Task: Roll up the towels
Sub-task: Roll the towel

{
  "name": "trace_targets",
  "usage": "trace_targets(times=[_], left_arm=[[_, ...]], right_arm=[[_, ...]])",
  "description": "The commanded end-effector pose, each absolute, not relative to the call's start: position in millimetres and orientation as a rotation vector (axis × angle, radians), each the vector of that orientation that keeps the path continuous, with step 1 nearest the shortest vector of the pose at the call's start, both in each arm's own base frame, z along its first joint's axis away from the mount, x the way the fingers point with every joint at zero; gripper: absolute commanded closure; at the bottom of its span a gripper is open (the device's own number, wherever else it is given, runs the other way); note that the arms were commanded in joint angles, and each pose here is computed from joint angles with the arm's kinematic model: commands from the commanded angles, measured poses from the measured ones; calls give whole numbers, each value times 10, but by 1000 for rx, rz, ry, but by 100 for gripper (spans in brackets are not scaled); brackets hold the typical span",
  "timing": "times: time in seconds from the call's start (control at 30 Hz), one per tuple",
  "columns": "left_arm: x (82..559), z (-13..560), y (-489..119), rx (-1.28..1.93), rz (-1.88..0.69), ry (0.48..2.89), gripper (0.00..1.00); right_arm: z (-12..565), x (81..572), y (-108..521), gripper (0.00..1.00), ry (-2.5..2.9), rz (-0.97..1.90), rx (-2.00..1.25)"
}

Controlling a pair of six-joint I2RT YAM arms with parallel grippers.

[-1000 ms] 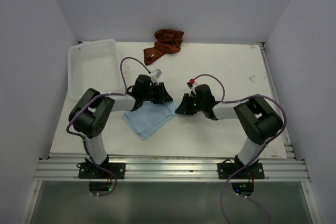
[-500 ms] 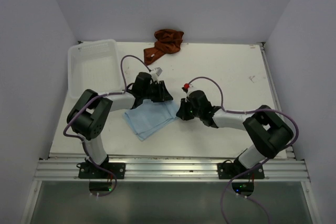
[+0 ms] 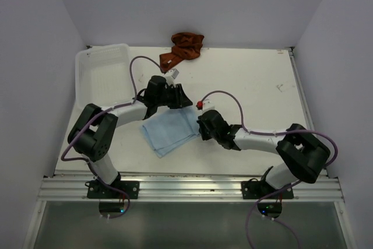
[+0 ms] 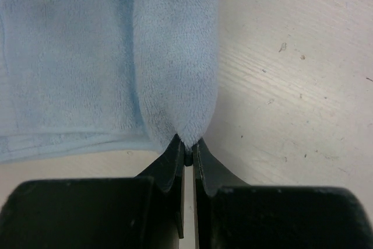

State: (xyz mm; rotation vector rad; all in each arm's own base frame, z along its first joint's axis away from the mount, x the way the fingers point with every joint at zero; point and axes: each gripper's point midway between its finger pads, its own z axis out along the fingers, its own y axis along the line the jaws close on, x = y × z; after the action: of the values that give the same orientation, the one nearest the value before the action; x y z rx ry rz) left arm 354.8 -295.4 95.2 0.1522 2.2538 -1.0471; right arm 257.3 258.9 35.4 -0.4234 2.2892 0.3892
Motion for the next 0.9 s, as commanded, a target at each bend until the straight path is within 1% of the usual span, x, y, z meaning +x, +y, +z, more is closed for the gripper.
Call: trace_targets(times=[0.0, 0.17, 0.37, 0.87], left_arm=[[3648, 1319, -2959, 146, -1072, 2169, 60], [3636, 1428, -2964, 145, -1087, 2148, 60], [3629, 1460, -2971, 140, -1089, 2145, 60], [3570, 1451, -3151, 140, -1111, 2142, 60]], right_arm=[[489, 2625, 2513, 100, 2216, 253, -437], [525, 2569, 2605, 100, 2180, 148, -516], [599, 2547, 2640, 100, 2122, 16, -532], [758, 2634, 2469, 100, 2043, -302, -582]])
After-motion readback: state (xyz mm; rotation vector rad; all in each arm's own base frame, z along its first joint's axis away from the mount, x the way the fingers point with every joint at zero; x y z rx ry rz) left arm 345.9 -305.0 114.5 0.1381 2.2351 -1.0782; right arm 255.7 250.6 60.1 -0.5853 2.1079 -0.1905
